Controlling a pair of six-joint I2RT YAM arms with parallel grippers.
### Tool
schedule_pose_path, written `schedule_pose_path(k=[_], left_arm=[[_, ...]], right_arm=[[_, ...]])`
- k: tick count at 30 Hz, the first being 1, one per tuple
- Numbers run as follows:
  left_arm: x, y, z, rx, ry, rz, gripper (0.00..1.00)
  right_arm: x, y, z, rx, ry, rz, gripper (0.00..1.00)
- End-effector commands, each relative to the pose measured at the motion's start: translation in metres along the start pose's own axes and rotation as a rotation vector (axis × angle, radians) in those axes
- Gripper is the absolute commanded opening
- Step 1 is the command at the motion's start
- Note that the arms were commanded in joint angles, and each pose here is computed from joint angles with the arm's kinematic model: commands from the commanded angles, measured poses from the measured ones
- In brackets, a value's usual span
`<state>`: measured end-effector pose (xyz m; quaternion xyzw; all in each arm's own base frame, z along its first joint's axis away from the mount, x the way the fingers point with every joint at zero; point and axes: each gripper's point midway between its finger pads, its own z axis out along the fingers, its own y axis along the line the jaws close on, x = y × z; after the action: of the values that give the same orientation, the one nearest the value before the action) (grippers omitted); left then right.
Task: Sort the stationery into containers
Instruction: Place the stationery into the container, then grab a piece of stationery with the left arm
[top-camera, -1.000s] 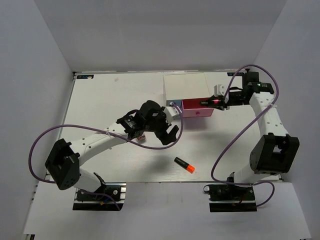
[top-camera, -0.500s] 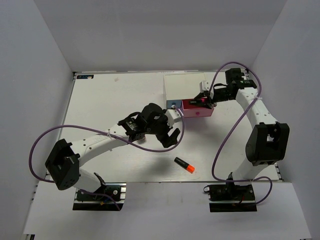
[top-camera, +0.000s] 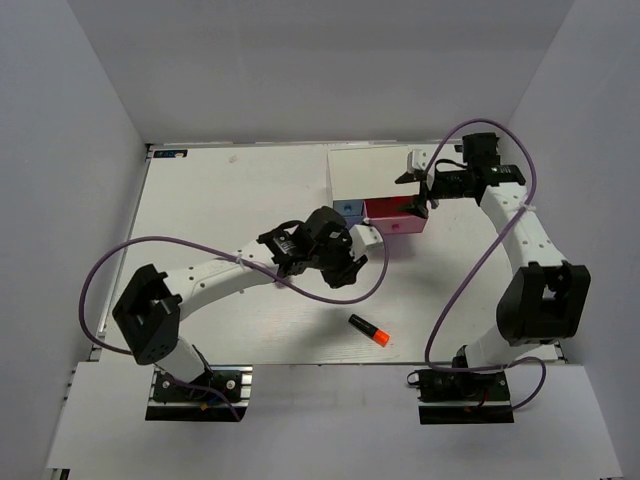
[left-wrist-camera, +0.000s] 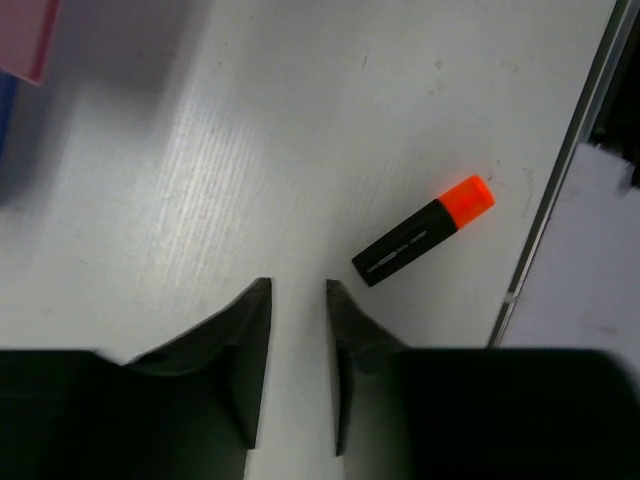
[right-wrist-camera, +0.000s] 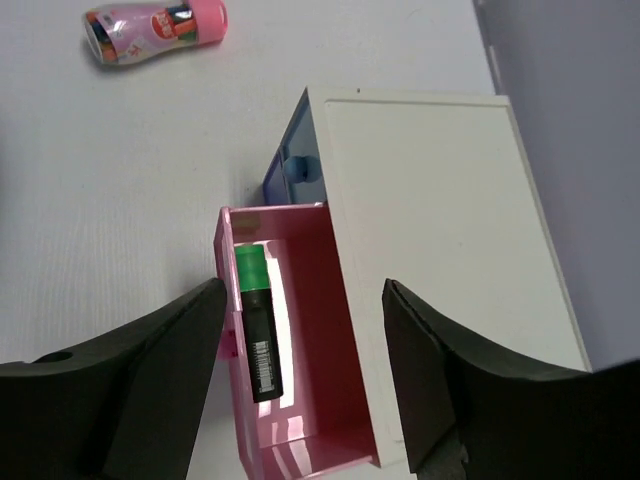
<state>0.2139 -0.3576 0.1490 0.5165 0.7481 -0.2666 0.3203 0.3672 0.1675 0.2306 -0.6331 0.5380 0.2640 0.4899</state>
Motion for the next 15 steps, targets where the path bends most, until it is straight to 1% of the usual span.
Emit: schedule_pose_path(k=[1, 2, 3, 4, 5, 6, 7, 8, 9, 10, 11, 12, 13, 14, 15], left_arm=[[-0.004, -0.003, 0.001, 0.011, 0.038, 0.015, 0.37], [-0.008, -0.005, 0.002, 0.02, 0.03, 0.002, 0.25], [-0.006, -0.011, 0.006, 0.04, 0.038, -0.017, 0.22], [-0.014, -0.013, 0.005, 0.047, 0.016, -0.028, 0.22], [-0.013, -0.013, 0.01, 0.048, 0.025, -0.056, 0.2], [-0.017, -0.011, 0.012, 0.037, 0.024, -0.089, 0.2], [-0.017, -0.012, 0.014, 0.028, 0.039, -0.16, 0.2], [-0.025, -0.012, 0.013, 0.028, 0.047, -0.191, 0.2], [-0.026, -0.013, 0.014, 0.028, 0.063, -0.222, 0.23], [-0.021, -0.019, 0.022, 0.053, 0.1, -0.243, 0.29], [-0.02, -0.021, 0.023, 0.068, 0.115, -0.232, 0.33], [-0.015, -0.027, 0.022, 0.08, 0.14, -0.206, 0.42], [-0.015, -0.034, 0.023, 0.102, 0.14, -0.174, 0.46], [0.005, -0.032, 0.028, 0.111, 0.173, -0.107, 0.54], [0.01, -0.036, 0.028, 0.123, 0.169, -0.055, 0.58]], right_arm=[[-0.036, -0.005, -0.016, 0.069, -0.07, -0.003, 0.69], [-0.036, -0.002, -0.017, 0.068, -0.071, 0.006, 0.69], [-0.039, 0.0, -0.018, 0.071, -0.071, 0.007, 0.68], [-0.034, 0.003, -0.017, 0.074, -0.057, 0.032, 0.68], [-0.031, 0.004, -0.019, 0.081, -0.048, 0.062, 0.68], [-0.032, 0.003, -0.02, 0.095, -0.048, 0.074, 0.75], [-0.029, 0.001, -0.021, 0.112, -0.037, 0.077, 0.9], [-0.019, -0.002, -0.022, 0.145, -0.004, 0.073, 0.9], [-0.022, -0.002, -0.025, 0.17, -0.009, 0.122, 0.9], [-0.013, -0.005, -0.026, 0.204, -0.002, 0.125, 0.9], [-0.008, -0.006, -0.026, 0.23, 0.001, 0.119, 0.9], [-0.014, -0.005, -0.03, 0.246, -0.009, 0.14, 0.9], [-0.008, -0.001, -0.029, 0.247, -0.011, 0.157, 0.9], [-0.011, -0.002, -0.03, 0.253, -0.028, 0.151, 0.9], [-0.011, 0.0, -0.031, 0.248, -0.039, 0.169, 0.9]])
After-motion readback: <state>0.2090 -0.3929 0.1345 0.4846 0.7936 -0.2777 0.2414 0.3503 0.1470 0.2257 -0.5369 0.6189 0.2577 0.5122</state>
